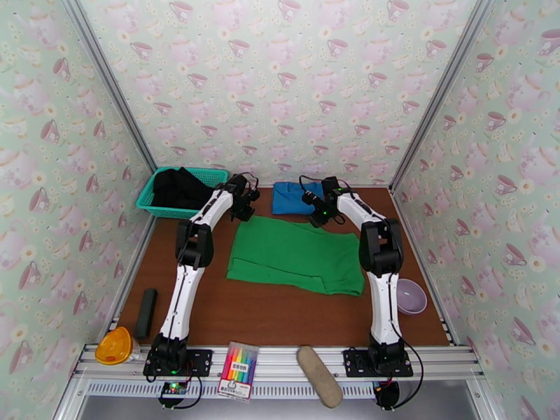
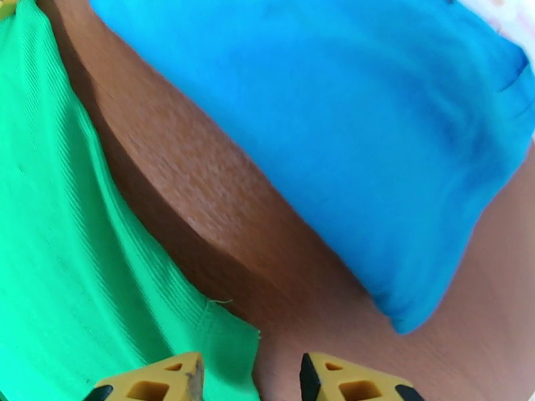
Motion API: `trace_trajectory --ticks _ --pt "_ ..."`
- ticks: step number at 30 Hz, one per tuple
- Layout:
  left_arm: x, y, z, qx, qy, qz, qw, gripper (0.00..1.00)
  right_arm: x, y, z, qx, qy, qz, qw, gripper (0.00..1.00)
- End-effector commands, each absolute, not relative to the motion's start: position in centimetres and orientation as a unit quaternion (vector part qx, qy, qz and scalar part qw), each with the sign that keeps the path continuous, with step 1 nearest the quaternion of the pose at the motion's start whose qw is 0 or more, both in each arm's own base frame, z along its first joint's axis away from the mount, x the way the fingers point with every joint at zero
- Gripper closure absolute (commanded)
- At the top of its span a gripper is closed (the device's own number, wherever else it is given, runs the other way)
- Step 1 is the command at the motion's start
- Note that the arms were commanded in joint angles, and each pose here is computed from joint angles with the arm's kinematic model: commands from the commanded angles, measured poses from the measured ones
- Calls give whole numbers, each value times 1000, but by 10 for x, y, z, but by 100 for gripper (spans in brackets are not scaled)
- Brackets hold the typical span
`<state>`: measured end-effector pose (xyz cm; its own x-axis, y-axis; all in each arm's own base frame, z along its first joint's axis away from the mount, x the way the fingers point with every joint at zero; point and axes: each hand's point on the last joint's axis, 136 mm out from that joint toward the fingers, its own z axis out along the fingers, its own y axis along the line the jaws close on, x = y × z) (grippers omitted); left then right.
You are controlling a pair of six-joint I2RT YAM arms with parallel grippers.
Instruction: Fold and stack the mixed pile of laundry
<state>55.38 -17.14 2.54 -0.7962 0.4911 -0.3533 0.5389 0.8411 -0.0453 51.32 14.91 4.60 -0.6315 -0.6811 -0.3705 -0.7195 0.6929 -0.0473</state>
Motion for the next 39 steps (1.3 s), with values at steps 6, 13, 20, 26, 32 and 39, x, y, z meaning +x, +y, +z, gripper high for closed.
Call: trace_trajectory --ticks 6,13,20,26,32,39 --pt "548 -170 23 285 943 -67 159 100 515 157 28 -394 904 71 150 54" --pt "551 -171 34 283 941 -65 172 100 519 162 40 -396 900 80 165 90" --pt "557 -172 78 280 928 -45 240 100 518 160 86 -392 892 67 215 100" --pt "554 -166 98 273 920 -28 278 100 503 155 105 -390 886 61 243 100" --pt "543 -158 101 265 919 -15 292 100 484 155 112 -377 888 74 253 100" --pt "522 -149 100 250 920 -6 303 100 454 161 119 -354 887 109 276 100"
